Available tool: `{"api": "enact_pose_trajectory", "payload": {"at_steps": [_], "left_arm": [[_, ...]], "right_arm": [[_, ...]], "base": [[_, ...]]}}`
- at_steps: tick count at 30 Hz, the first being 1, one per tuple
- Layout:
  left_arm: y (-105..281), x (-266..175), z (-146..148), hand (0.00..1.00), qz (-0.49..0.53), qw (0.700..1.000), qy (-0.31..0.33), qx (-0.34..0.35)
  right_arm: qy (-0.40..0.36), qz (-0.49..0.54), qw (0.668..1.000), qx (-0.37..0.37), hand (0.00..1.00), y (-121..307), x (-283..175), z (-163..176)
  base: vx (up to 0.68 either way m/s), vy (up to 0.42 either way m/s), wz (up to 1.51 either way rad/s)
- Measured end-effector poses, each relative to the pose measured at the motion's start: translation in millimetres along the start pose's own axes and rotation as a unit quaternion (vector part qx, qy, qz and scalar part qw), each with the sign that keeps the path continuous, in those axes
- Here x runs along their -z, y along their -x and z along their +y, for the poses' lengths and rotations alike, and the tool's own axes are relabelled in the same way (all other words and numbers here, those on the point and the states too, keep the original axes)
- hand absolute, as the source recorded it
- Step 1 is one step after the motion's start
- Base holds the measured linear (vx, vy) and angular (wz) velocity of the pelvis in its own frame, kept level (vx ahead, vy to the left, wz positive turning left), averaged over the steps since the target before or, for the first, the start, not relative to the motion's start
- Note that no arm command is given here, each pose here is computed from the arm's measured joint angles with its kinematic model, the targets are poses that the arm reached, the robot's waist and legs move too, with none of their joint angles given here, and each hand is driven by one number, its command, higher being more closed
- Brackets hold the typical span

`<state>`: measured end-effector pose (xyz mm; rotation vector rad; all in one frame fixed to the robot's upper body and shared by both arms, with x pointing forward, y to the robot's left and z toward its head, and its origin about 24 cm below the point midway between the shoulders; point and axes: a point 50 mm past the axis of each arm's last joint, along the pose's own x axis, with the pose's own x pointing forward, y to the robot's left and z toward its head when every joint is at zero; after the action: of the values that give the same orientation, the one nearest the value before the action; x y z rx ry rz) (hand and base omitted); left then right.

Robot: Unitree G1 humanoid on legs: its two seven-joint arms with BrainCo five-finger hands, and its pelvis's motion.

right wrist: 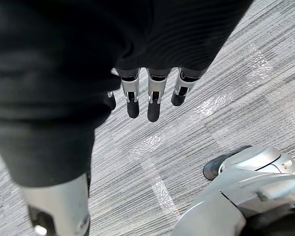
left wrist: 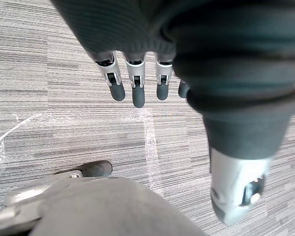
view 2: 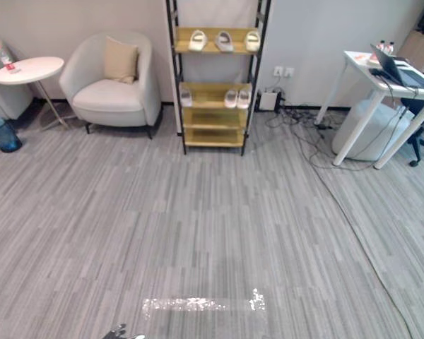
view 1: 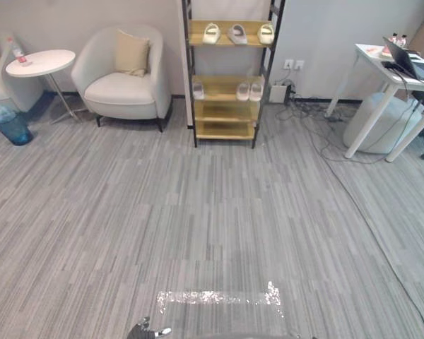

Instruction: Organize the slippers on the shoe rack

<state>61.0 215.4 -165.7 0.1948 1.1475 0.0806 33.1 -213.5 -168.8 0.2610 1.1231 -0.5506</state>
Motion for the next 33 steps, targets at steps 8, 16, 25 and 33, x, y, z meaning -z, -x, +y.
{"api": "enact_pose_trajectory", "payload": {"at_steps": [8,16,25,33], "left_arm": [[-1,-16,18,0.0,-0.039,0.995,0.075,-0.044],[0,-18,8,0.0,-0.046,0.993,0.098,-0.047],[1,-13,11,0.0,-0.033,0.994,0.093,-0.05],[-8,-56,-25,0.0,-0.079,0.993,0.092,0.004]], "right_arm": [[-0.002,-0.008,1.0,-0.02,0.0,0,-1,17],[0.01,-0.044,0.999,-0.017,0.0,-2,-21,13],[0.047,-0.058,0.997,-0.036,0.0,-1,-26,20],[0.04,-0.09,0.994,-0.043,0.0,-2,-42,25]], "base": [[0.0,-0.051,0.02],[0.14,0.133,-0.16],[0.37,0.264,-0.26],[0.3,-0.037,0.22]]}}
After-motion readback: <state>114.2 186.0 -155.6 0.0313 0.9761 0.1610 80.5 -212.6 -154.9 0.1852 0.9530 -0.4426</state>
